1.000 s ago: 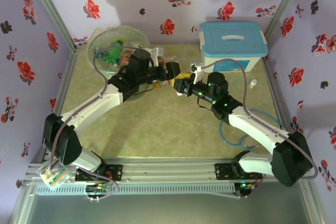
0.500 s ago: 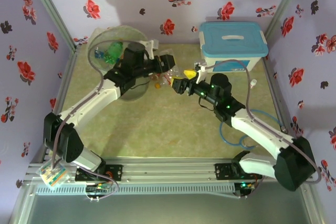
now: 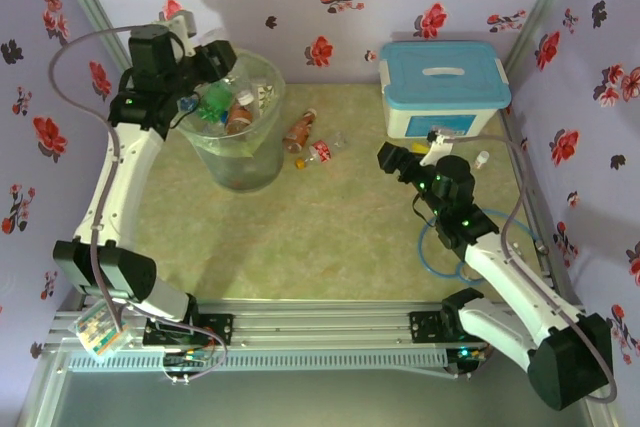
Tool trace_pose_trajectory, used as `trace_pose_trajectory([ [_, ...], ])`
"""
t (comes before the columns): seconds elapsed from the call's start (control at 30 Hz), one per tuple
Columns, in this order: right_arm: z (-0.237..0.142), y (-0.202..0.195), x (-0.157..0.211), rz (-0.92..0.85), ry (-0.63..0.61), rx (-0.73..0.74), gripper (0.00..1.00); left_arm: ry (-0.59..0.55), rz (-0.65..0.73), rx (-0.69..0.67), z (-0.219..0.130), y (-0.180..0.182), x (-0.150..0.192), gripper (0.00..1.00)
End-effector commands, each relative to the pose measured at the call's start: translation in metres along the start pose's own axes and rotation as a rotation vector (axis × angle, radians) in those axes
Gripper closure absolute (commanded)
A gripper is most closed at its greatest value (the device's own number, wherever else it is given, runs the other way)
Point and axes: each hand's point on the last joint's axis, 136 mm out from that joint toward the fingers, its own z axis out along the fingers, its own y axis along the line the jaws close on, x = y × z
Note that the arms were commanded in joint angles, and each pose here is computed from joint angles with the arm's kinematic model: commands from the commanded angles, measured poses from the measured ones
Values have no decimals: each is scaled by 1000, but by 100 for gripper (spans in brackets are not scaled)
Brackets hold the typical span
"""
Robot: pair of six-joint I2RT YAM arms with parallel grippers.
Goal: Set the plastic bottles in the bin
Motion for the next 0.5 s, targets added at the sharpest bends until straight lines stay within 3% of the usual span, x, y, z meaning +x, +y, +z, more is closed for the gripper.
trace_pose_trajectory([
  [0.0,0,-5,-1,34,2,22,14,-77,56,-83,-16,16,-25,56],
  [0.2,4,-6,10,31,39,13,13,-154,325,-167,4,35,-45,57],
  [0.47,6,-12,19,33,59,29,13,-262,436,-135,41,46,-47,52],
])
